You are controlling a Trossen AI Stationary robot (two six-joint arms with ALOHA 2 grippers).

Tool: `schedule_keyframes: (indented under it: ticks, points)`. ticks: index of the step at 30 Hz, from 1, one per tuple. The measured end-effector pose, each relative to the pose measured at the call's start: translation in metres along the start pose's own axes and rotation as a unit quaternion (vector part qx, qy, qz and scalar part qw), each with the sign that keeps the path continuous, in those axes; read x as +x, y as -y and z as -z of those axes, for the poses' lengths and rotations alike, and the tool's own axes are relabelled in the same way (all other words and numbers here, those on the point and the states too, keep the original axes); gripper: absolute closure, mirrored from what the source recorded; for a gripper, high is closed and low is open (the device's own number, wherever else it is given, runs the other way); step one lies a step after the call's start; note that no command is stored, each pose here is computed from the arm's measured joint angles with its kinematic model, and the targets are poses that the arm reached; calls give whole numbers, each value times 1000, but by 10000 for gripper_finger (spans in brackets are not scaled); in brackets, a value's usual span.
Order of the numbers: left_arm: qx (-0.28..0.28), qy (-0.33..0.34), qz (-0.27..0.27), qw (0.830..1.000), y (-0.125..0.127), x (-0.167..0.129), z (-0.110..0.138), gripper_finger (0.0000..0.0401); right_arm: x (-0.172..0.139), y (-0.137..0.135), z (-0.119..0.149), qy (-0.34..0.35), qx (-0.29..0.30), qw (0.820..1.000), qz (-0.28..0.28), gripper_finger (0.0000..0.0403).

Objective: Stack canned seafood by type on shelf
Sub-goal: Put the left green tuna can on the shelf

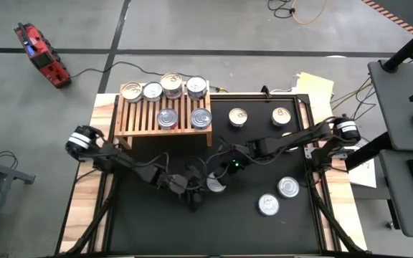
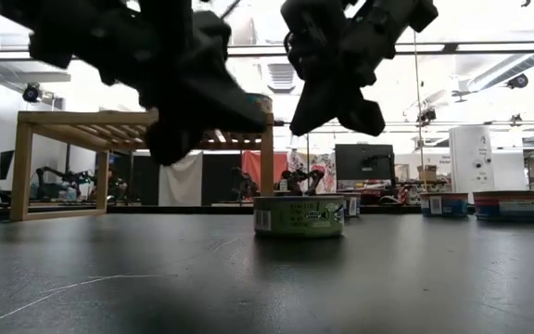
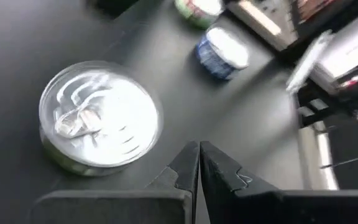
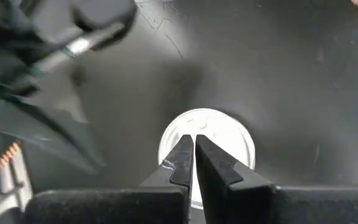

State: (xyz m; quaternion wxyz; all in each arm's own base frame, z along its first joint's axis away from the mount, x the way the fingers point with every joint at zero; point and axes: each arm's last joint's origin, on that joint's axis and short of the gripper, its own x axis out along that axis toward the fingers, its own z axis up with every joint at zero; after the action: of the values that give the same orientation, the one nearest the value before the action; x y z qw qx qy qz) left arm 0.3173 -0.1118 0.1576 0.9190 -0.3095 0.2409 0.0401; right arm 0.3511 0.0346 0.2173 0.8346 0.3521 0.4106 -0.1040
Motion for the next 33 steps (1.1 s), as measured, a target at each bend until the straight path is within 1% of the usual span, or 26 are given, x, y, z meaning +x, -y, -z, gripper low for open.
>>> schedule_keyframes:
  ticks: [3,5,7,13,19,24,33]
  points:
    - [-1,-8,-21,1000,-8,8,4,401,-3,2,3,-18,58,998,6,394]
    - [-2,-5,-23,1000,-10,12,3,401,-2,3,6,-46,100,994,2,394]
    - [-2,-1,-26,1000,-10,16,2,401,-1,3,11,-62,128,990,-5,394]
    - [9,7,-28,1000,-10,18,-5,401,1,1,20,-59,157,986,10,393]
    - [12,-4,-45,999,-18,22,-1,401,5,9,25,-59,167,984,30,387]
    - [12,-9,-51,999,-22,27,4,401,7,15,28,-64,166,983,39,350]
    - [10,-6,-59,998,-25,26,7,401,12,28,32,-61,156,985,43,246]
